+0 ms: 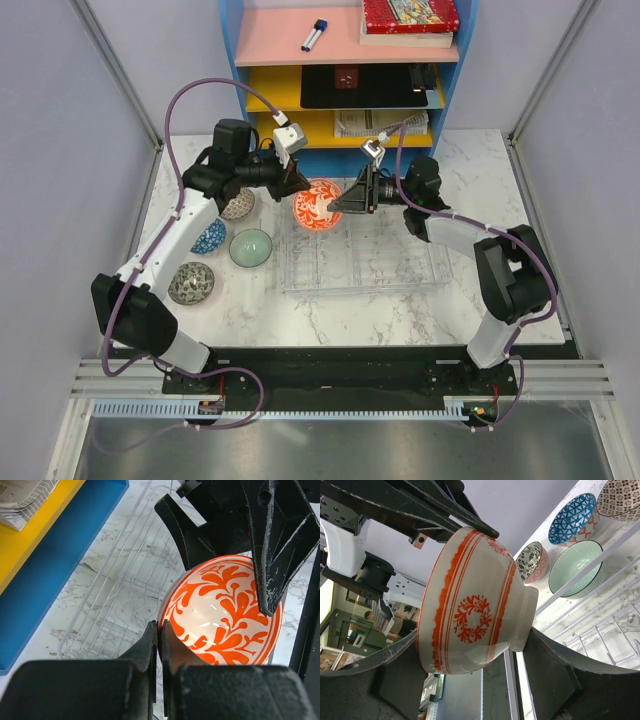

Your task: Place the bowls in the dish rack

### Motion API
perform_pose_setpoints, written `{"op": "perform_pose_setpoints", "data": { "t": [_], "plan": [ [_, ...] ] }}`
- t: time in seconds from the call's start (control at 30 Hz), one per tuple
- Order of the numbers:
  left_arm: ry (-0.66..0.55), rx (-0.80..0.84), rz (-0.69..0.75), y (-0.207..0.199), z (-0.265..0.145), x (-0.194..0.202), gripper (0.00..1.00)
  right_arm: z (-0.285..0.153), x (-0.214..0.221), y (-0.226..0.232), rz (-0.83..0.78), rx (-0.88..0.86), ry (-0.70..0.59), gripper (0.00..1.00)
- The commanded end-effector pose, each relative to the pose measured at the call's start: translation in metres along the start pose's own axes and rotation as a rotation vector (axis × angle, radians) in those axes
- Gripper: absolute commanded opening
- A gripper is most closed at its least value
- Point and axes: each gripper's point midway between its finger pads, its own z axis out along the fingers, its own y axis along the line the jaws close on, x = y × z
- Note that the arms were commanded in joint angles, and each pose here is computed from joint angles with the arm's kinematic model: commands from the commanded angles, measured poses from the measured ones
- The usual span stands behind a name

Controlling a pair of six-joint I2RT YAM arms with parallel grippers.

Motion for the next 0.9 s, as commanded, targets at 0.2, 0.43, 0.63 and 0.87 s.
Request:
{"op": "perform_pose_setpoints", "data": {
  "t": [0.2,0.43,0.63,0.87],
  "plan": [
    [-0.061,0.0,0.044,-0.003,-0.002,-0.017,0.43,-0.003,-0.009,0.001,-0.084,0.011,-0.035,0.0],
    [-0.037,-0.027,0.012,0.005,0.002,-0.003,0.98,-0.012,-0.014,-0.039,-0.1,0.208,-0.056,0.0],
    [-0.033,-0.079,-0.096,0.028,-0.021,0.018,1.0,-0.032,-0.037,-0.064,-0.278,0.477,-0.065,0.0],
    [0.005,-0.2,-0.219,0.054,-0.072,0.05,1.0,-0.064,-0.061,-0.075,-0.437,0.75,-0.059,0.0]
  ]
}}
